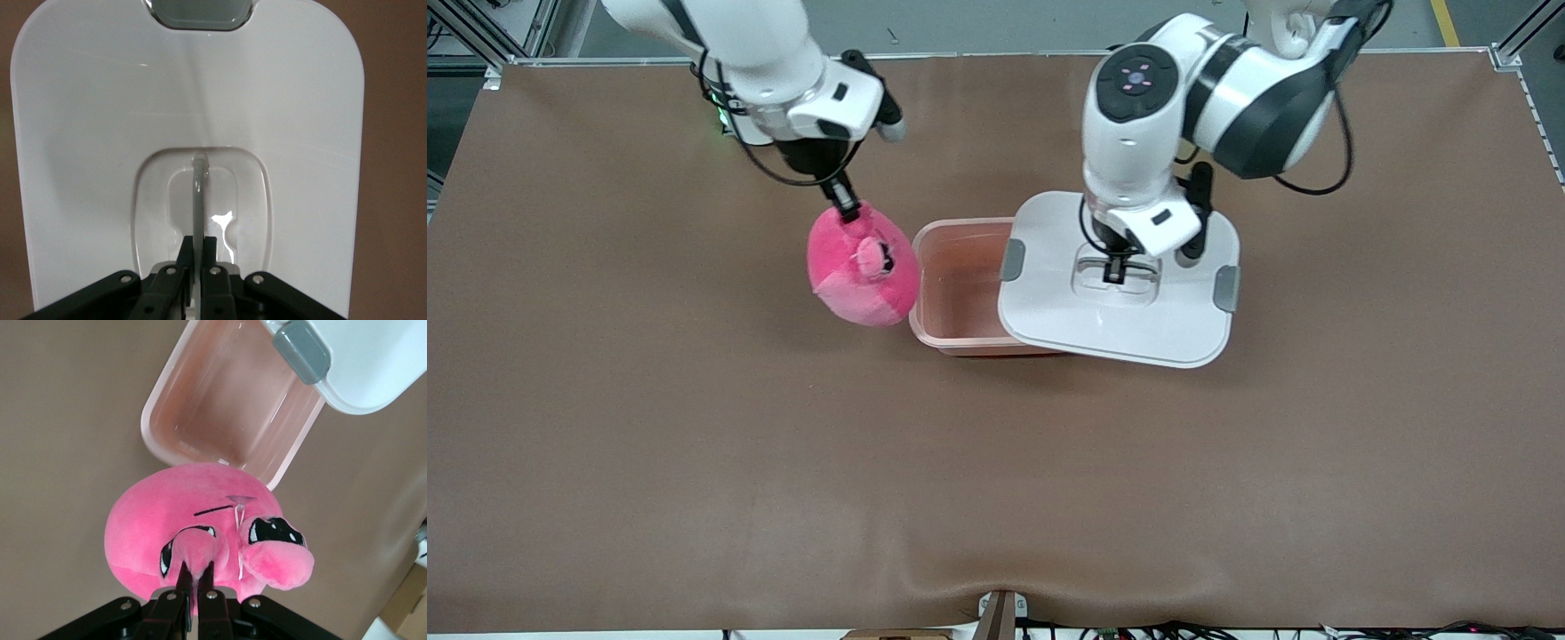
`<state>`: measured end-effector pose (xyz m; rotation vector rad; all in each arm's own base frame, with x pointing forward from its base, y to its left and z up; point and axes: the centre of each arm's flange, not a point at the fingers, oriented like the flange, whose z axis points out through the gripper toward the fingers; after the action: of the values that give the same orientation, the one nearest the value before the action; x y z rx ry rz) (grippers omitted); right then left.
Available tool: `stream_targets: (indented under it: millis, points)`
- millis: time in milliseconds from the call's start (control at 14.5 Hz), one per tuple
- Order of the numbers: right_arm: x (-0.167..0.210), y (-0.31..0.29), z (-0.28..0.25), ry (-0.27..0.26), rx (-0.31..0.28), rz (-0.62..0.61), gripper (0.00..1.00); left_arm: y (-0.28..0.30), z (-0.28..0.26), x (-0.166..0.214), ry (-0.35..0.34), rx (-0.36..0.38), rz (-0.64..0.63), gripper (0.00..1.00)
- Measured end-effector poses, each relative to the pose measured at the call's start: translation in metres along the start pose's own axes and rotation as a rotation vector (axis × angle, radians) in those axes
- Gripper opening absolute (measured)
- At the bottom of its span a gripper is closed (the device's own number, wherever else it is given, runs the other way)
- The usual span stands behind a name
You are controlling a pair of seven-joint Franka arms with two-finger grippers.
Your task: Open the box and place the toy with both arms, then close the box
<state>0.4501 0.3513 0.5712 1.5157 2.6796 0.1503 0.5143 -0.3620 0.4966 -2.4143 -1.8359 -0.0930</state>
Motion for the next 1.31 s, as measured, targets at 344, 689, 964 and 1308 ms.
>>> stream_targets:
  millis: [344,689,964,1308]
  points:
    - [0.049,0.003,0.006,0.029,-0.046,0.115,0.06,-0.004,-0.024,0.077,0.021,0.038,0.208,0.07]
    - [0.062,0.015,0.037,0.047,-0.047,0.186,0.06,-0.013,-0.04,0.112,-0.003,0.053,0.445,0.07]
    - [0.071,0.019,0.059,0.017,-0.037,0.197,0.06,-0.021,-0.042,0.133,-0.005,0.091,0.582,0.07]
    - [0.086,0.019,0.076,-0.011,-0.028,0.189,0.06,-0.025,-0.045,0.156,-0.036,0.112,0.669,0.07]
